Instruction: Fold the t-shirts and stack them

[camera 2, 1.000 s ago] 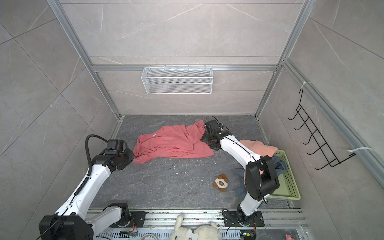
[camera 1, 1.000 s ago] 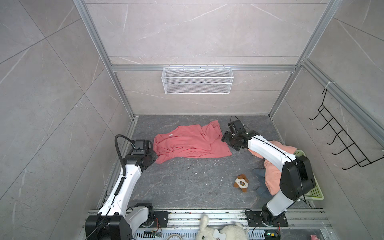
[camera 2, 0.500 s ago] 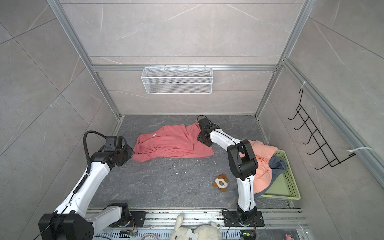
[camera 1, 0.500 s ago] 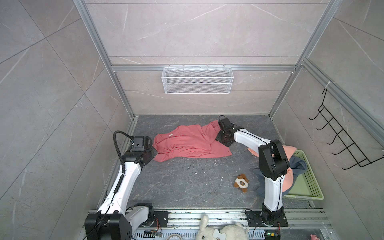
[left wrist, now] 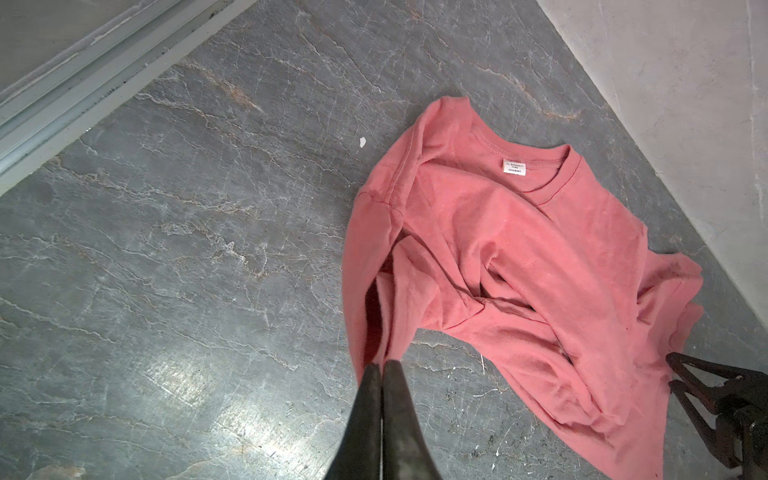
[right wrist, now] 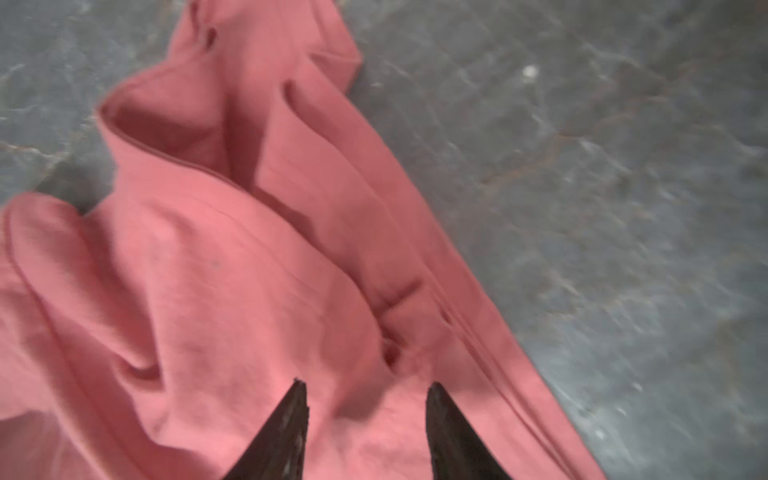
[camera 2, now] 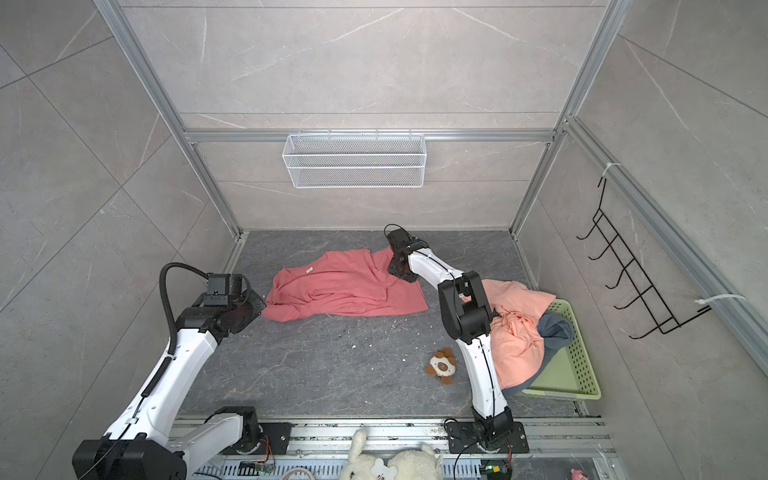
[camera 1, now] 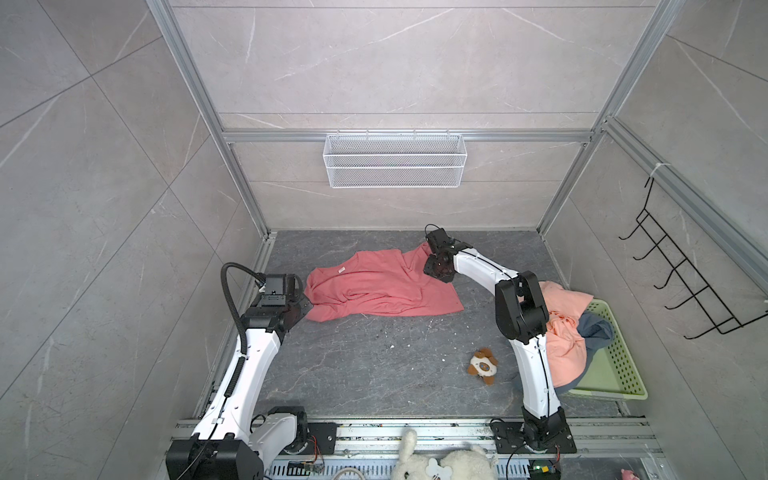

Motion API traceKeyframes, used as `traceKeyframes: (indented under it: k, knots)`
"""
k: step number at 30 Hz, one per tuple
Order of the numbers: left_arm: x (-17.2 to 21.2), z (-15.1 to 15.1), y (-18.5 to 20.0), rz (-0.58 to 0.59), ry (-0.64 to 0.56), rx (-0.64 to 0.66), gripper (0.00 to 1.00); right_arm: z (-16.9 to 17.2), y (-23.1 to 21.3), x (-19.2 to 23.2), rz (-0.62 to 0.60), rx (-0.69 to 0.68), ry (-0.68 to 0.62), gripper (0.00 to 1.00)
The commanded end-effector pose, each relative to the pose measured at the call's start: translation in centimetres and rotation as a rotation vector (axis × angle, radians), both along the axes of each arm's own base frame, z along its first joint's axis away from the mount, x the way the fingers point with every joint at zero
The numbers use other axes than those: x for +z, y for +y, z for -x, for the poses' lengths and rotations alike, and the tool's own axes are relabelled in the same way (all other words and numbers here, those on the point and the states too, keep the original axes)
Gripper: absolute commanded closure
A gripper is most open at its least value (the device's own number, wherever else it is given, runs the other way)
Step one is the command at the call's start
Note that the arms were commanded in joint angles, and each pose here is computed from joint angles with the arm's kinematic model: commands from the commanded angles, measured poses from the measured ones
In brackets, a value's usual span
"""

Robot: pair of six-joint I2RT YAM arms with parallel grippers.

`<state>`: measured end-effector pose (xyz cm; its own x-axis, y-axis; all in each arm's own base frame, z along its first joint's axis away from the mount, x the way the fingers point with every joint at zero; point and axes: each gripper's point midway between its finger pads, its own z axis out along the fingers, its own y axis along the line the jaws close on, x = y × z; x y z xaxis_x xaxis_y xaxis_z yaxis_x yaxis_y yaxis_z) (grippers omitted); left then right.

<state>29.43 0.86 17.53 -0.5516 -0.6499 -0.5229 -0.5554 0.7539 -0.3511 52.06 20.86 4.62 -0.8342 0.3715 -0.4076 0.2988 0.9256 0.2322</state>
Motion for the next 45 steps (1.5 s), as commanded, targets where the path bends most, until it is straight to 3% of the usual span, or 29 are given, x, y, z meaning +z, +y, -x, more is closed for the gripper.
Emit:
traceKeyframes:
  k: [1, 4, 10, 14, 17, 19, 25, 42, 45]
  knots:
    - [0.3, 0.3, 0.6, -0.003, -0.017, 0.038, 1.0, -0.3, 1.3, -0.7, -0.03, 0.017, 0.033, 0.69]
    - [0.3, 0.3, 0.6, -0.005, -0.016, 0.044, 1.0, -0.5, 1.8, -0.5, -0.05, 0.007, 0.054, 0.86]
    - [0.2, 0.4, 0.9, -0.014, -0.012, 0.053, 1.0, -2.2, 3.2, 3.3, -0.141, 0.014, -0.036, 1.0]
    - [0.3, 0.4, 0.9, -0.016, -0.015, 0.058, 1.0, -2.9, 3.3, 5.3, -0.132, 0.004, -0.019, 0.93]
    - [0.4, 0.4, 1.0, -0.016, -0.021, 0.062, 1.0, -1.2, 1.9, 5.2, -0.042, -0.015, 0.075, 0.79]
    - [0.4, 0.3, 1.0, -0.014, -0.024, 0.065, 1.0, 0.0, 1.4, 4.9, -0.004, -0.001, 0.118, 0.75]
    - [0.1, -0.1, 0.8, -0.007, -0.018, 0.059, 1.0, 1.8, 1.0, 3.6, 0.003, -0.019, 0.167, 0.59]
    - [0.4, 0.0, 0.8, -0.008, -0.031, 0.051, 1.0, 2.4, 1.8, -1.8, 0.025, -0.052, 0.261, 0.61]
    - [0.6, 0.0, 0.8, -0.014, -0.03, 0.052, 1.0, 2.2, 2.0, -1.9, 0.022, -0.05, 0.249, 0.69]
